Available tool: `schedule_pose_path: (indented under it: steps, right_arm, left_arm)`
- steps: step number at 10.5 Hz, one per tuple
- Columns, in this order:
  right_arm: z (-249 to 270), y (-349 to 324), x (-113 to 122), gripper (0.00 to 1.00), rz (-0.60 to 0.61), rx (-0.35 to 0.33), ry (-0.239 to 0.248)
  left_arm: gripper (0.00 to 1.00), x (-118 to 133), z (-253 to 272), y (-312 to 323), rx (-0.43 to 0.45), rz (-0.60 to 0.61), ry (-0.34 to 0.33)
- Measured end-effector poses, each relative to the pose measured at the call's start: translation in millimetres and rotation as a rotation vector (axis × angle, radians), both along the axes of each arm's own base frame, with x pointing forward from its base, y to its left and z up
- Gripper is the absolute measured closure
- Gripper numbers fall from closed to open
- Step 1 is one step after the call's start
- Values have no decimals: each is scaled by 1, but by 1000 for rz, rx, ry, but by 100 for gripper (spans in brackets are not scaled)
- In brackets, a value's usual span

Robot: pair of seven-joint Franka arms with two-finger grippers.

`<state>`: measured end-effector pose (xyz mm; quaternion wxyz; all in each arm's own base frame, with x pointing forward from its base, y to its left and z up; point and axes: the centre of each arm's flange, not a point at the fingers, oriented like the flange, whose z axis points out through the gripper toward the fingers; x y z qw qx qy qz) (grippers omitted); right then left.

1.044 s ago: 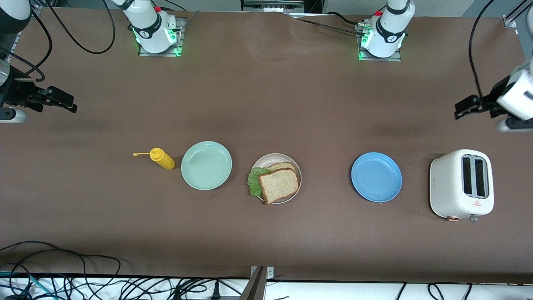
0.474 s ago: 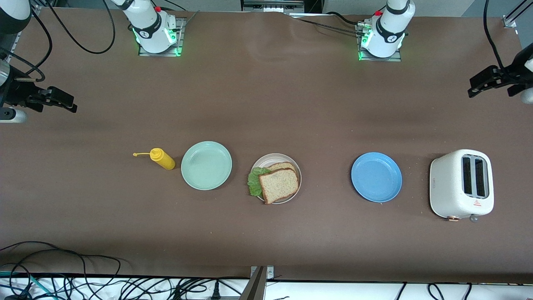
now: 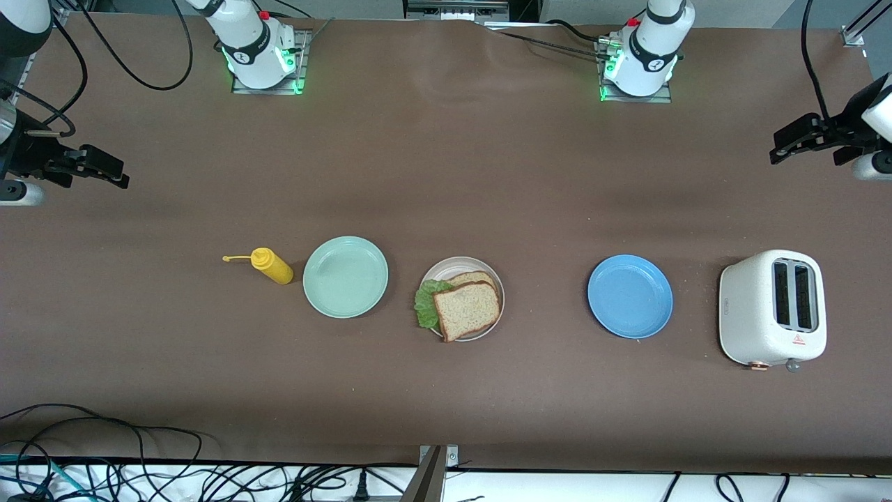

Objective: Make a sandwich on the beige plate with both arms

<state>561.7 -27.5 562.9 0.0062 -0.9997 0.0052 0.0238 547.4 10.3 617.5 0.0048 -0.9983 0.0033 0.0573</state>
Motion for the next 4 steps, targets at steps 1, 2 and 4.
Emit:
schedule_pose_path:
  steps: [1,2,4]
  right_arm:
    - [0,0,0,0,0,0,0]
    - [0,0,0,0,0,0,0]
    - [0,0,0,0,0,0,0]
  left_arm:
    - [0,2,-4,0,-1,-1,7]
    - [0,3,-6,-1,-4,-2,10]
    - [0,5,-5,-3,-33,-1,7]
